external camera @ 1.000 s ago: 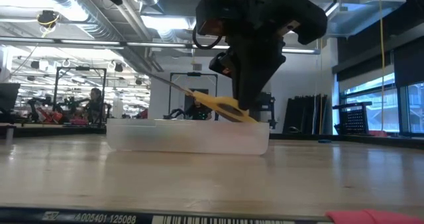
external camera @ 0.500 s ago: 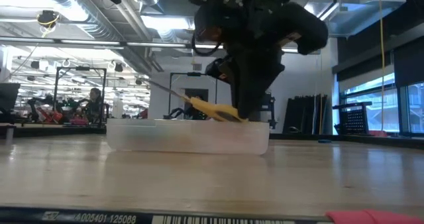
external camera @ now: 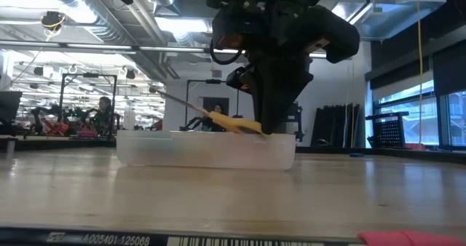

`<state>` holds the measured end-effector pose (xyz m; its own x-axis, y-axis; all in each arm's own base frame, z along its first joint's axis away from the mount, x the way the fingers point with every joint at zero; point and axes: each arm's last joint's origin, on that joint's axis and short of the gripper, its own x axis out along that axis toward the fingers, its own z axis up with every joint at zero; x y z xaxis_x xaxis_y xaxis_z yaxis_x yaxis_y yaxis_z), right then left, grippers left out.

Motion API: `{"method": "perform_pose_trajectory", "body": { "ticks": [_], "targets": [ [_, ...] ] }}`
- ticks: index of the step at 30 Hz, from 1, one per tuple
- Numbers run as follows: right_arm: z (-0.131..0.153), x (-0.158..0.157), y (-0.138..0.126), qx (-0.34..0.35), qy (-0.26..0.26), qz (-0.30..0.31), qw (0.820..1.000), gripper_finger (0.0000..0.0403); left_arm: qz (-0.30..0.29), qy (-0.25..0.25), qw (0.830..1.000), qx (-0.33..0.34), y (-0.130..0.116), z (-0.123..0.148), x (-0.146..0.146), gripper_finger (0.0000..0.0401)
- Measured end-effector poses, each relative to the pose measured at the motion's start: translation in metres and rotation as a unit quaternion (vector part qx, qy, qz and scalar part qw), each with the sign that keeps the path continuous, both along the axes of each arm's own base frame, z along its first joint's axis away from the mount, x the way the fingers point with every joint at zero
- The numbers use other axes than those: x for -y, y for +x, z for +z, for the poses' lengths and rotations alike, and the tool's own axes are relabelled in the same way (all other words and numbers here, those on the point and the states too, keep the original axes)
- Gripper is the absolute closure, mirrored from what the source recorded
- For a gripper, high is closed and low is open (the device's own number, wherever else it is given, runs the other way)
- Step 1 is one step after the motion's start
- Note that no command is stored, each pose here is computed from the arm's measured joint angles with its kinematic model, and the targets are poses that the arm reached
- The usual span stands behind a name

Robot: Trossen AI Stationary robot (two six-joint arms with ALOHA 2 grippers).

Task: Pack school essentials
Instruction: Put the yellow scissors into the supply box

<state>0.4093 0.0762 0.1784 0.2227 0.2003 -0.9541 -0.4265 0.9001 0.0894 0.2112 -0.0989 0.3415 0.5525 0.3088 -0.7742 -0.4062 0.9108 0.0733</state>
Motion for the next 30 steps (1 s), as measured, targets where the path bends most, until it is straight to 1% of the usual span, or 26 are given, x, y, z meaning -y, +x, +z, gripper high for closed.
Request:
{"method": "perform_pose_trajectory", "body": {
  "ticks": [7, 13, 18, 30],
  "targets": [
    [-0.0002, -0.0001, 0.0006, 0.003, 0.000, 0.001, 1.000, 0.0339, 0.000, 0.000, 1.000, 0.000, 0.0000, 0.0000, 0.0000, 0.0007],
    [-0.0003, -0.0001, 0.0006, 0.003, -0.001, 0.002, 1.000, 0.0337, 0.001, 0.000, 1.000, 0.000, 0.0000, 0.0000, 0.0000, 0.0007],
    [-0.0006, -0.0001, 0.0006, -0.002, 0.004, -0.019, 1.000, 0.0337, 0.000, 0.000, 1.000, 0.000, 0.0000, 0.0000, 0.0000, 0.0007],
    [-0.0007, -0.0005, 0.0004, 0.000, -0.001, -0.011, 1.000, 0.0336, 0.001, 0.000, 1.000, 0.000, 0.0001, 0.0000, -0.0001, 0.0007]
  ]
}}
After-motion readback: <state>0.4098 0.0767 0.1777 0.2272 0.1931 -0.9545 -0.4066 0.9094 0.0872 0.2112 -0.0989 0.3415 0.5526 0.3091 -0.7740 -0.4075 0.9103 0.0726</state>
